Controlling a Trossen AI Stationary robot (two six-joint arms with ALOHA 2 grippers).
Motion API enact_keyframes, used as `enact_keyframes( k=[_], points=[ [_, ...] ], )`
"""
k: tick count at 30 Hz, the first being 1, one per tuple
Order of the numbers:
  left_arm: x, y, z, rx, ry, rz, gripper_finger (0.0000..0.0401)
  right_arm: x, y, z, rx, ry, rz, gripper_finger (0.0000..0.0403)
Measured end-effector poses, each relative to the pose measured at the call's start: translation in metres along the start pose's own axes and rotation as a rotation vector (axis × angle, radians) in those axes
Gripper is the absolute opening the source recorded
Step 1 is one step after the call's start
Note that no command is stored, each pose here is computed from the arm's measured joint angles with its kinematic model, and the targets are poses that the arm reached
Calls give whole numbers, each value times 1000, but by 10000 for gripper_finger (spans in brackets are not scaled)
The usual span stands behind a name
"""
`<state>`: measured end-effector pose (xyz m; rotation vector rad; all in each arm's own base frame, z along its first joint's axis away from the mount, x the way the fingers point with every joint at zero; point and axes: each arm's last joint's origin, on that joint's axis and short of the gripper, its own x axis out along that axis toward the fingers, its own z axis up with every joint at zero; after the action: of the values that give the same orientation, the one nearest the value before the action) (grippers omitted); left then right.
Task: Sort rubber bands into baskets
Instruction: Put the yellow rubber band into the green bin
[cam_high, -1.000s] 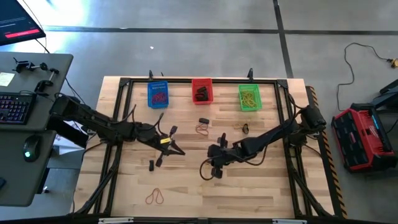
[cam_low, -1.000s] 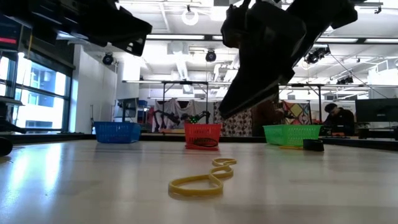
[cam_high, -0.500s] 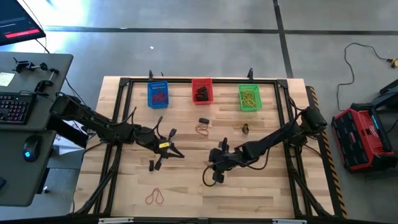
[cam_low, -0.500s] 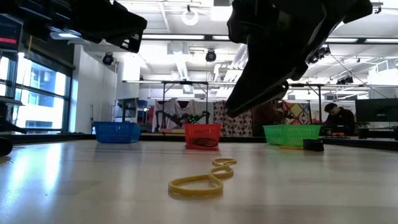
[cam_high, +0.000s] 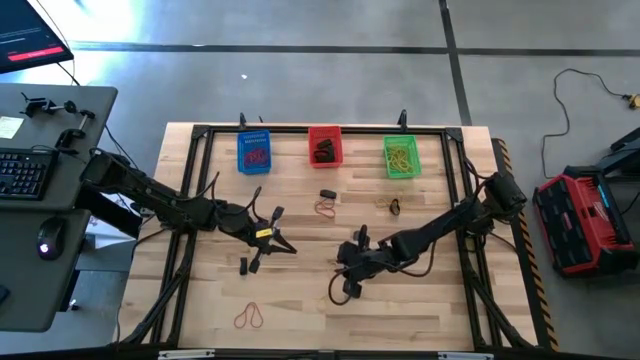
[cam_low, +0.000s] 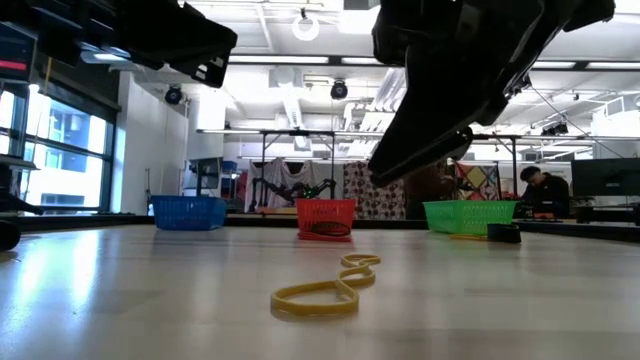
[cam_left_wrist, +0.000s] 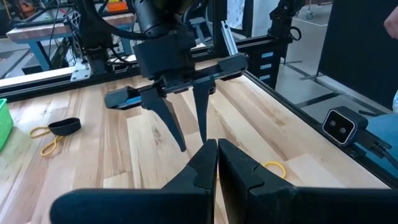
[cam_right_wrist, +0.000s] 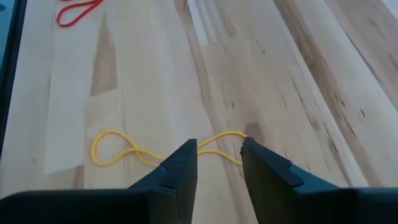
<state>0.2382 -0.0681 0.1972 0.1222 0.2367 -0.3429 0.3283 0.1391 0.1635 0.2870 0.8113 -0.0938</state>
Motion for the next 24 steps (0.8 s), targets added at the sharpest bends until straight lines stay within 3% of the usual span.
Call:
enact_keyframes(
  k=[12,24],
  points=[
    [0,1,-2,-5,17,39,5,6,22,6,-16,14,-18,177],
    [0,-2,-5,-15,52,37,5,39,54,12,-117,179,-171,180]
  ],
)
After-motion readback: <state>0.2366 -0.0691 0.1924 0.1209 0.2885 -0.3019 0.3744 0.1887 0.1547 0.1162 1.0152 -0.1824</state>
